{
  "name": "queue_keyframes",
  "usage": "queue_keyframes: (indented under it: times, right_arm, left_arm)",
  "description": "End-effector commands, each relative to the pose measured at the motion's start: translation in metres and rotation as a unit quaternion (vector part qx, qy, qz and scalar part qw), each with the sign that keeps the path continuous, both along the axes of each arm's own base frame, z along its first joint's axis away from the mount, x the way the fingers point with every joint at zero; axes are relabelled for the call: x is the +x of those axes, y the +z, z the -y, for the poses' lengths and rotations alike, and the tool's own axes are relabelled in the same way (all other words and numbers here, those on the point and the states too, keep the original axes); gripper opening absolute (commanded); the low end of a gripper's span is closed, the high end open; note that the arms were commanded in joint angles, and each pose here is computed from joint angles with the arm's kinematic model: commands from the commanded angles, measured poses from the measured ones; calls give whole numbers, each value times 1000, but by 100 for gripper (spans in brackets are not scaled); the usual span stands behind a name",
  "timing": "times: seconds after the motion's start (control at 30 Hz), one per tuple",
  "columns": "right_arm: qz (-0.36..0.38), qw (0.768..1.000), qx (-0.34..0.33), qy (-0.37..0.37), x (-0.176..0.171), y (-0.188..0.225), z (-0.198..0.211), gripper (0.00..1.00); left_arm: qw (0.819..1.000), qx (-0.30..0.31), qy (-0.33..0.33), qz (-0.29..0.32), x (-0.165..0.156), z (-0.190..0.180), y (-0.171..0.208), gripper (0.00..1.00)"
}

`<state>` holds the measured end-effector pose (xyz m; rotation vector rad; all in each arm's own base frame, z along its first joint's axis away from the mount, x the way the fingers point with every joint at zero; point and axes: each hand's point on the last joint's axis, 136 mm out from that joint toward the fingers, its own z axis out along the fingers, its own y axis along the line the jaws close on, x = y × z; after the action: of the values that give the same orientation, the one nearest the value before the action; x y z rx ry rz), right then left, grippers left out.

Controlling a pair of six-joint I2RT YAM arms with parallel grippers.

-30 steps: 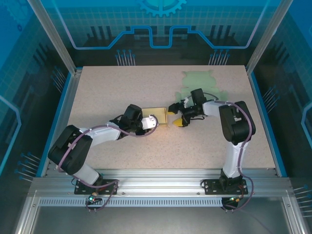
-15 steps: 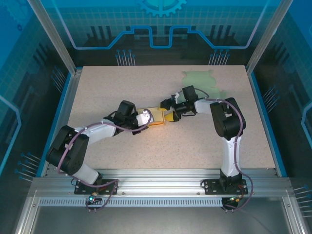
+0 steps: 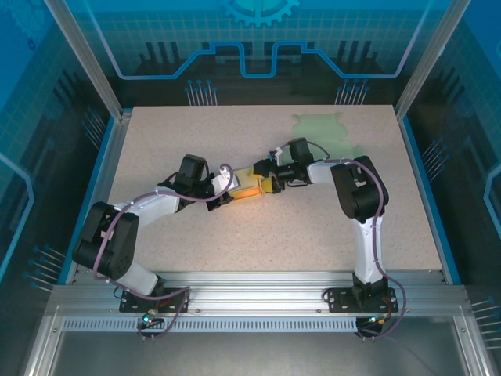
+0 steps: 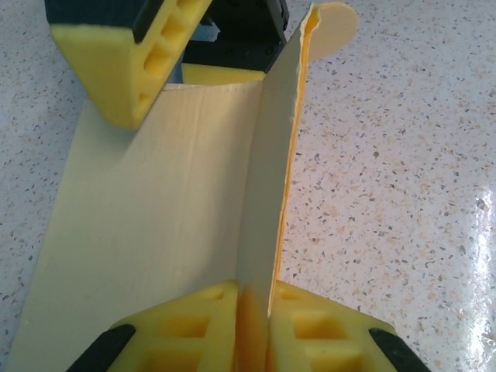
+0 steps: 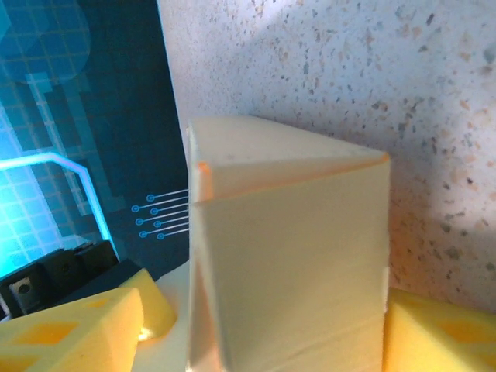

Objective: Fold the paper box

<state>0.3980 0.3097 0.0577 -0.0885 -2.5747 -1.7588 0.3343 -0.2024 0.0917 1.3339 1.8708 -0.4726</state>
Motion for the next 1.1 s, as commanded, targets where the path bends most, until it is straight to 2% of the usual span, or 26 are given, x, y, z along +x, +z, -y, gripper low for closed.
queue_keyframes:
  times: [0.0, 0.1, 0.17, 0.2, 0.27, 0.47, 0.53, 0.7, 0.83, 0.93, 1.07]
  right_arm:
    - [8, 1000, -9, 19, -8, -21, -23, 71]
    - [5, 1000, -10, 14, -7, -23, -22, 64]
    - [3, 1000, -10, 10, -6, -23, -22, 57]
    - [4, 1000, -10, 8, -5, -23, -21, 55]
    - [3, 1000, -8, 4, -3, -21, -21, 49]
    - [-8, 1000, -5, -7, -2, -14, -21, 41]
    - [-21, 1000, -5, -12, -3, -10, -20, 40]
    - [-72, 997, -5, -26, -10, -2, -16, 36]
    - [-114, 993, 7, -33, -19, 8, -8, 36]
    - [-140, 990, 7, -34, -27, 13, 1, 38]
    - [-166, 986, 12, -29, -39, 21, 9, 40]
  left_arm:
    - [999, -14, -12, -27, -8, 3, 4, 17]
    - [999, 2, -8, -34, -9, -1, -1, 23]
    - [999, 11, -5, -39, -11, -4, -3, 31]
    - [999, 16, -3, -40, -11, -5, -4, 36]
    - [999, 24, 0, -33, -10, -6, -4, 56]
    - [998, 60, 11, 29, -4, -7, -1, 80]
    - [994, 80, 16, 68, -2, -6, 2, 97]
    - [979, 129, 15, 156, -10, -2, 14, 99]
    - [958, 167, 19, 231, -15, 0, 20, 99]
    - [949, 195, 19, 247, -19, -1, 13, 99]
    - [943, 231, 18, 239, -19, -5, -5, 99]
